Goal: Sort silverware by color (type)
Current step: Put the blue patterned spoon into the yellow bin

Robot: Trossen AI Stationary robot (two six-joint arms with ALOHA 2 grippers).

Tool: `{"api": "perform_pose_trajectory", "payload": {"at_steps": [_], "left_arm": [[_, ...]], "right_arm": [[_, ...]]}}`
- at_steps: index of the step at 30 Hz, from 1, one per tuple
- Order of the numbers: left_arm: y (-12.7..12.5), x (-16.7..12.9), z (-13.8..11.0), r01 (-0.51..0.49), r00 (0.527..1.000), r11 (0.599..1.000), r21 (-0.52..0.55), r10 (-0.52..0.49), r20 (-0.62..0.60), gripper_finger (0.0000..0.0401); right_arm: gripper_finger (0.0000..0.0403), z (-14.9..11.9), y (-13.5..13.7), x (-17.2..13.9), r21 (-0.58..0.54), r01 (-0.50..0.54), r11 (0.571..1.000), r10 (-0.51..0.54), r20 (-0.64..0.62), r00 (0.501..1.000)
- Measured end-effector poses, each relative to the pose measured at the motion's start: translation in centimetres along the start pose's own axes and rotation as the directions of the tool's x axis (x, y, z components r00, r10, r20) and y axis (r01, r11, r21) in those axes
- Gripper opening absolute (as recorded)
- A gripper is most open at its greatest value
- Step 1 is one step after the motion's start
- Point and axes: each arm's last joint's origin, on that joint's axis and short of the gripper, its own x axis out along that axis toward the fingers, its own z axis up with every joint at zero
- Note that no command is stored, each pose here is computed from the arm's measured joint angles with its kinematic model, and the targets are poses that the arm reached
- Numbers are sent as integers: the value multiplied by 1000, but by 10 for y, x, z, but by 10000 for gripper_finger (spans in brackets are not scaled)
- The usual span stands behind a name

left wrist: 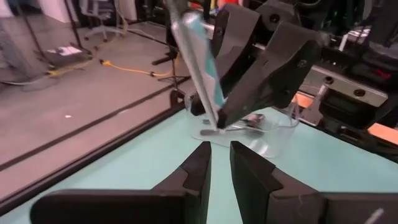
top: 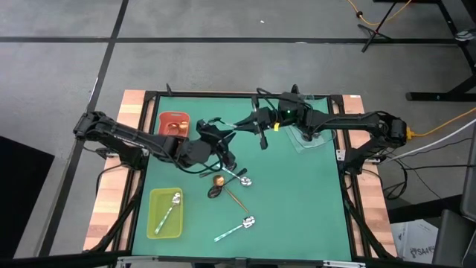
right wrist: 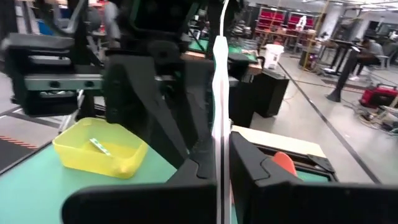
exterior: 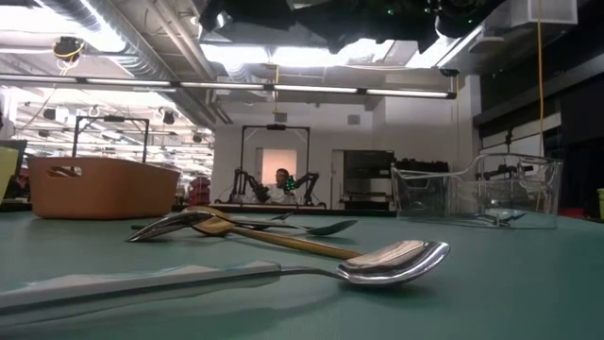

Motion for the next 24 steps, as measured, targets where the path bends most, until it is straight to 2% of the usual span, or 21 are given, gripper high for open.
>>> {"api": "perform_pose_trajectory", "payload": {"at_steps": [7,15,20,24], "left_arm": [[-6,-15,-4,-118,991,992,46,115,65,54],[-11,-26,-6,-179,979,982,56,172,109,54],[-6,-25,-1,-228,966,973,45,221,131,54],[2,-26,10,-231,964,973,31,224,146,54]], "right_arm": [[3,-2,-12,-6,32,54,998,-54,-9,998],[3,1,-30,-15,83,134,987,-138,41,990],[3,8,-31,-16,55,141,988,-147,110,983],[3,14,-28,-15,28,123,992,-126,165,978]]}}
